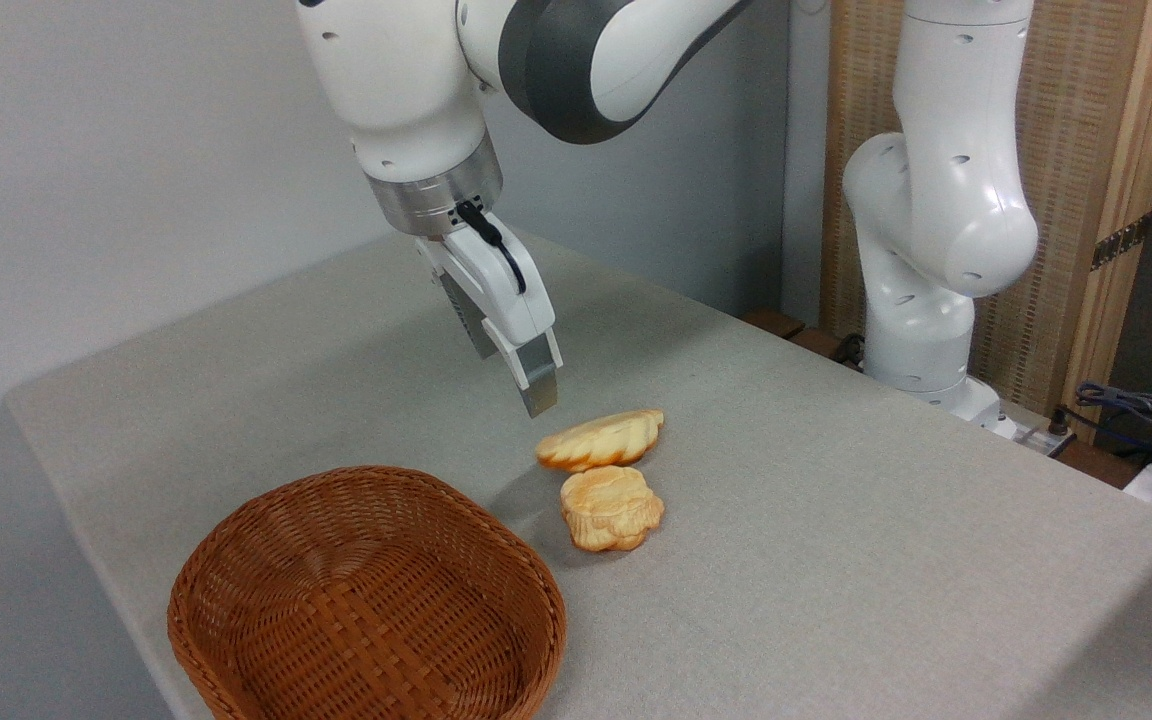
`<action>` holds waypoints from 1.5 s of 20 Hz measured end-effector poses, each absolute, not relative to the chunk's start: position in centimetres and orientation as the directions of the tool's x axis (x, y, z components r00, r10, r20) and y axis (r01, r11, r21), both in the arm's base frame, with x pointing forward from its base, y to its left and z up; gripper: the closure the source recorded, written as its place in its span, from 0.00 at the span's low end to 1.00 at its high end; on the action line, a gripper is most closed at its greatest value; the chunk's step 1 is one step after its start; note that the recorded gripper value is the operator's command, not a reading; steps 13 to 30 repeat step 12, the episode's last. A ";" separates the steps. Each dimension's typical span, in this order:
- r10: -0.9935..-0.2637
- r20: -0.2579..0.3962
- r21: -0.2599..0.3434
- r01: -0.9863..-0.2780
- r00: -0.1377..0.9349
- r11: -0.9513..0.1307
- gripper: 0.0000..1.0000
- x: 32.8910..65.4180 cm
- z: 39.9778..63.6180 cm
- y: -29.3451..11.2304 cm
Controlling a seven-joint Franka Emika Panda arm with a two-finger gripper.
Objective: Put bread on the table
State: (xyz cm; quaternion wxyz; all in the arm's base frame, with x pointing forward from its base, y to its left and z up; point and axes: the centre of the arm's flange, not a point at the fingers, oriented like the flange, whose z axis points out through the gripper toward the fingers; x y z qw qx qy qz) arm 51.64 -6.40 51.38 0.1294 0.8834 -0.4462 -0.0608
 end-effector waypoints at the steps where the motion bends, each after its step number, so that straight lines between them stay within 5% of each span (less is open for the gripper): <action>1: -0.804 0.015 0.263 -0.778 0.595 -0.571 0.00 51.9 51.6 -6.3; 7: -0.796 0.104 0.067 -0.803 0.596 -0.593 0.00 54.2 53.7 -5.5; 12: -0.766 0.140 -0.001 -0.773 0.628 -0.634 0.00 55.1 54.5 -4.3; 30: -0.766 0.140 -0.001 -0.773 0.628 -0.634 0.00 55.1 54.5 -4.3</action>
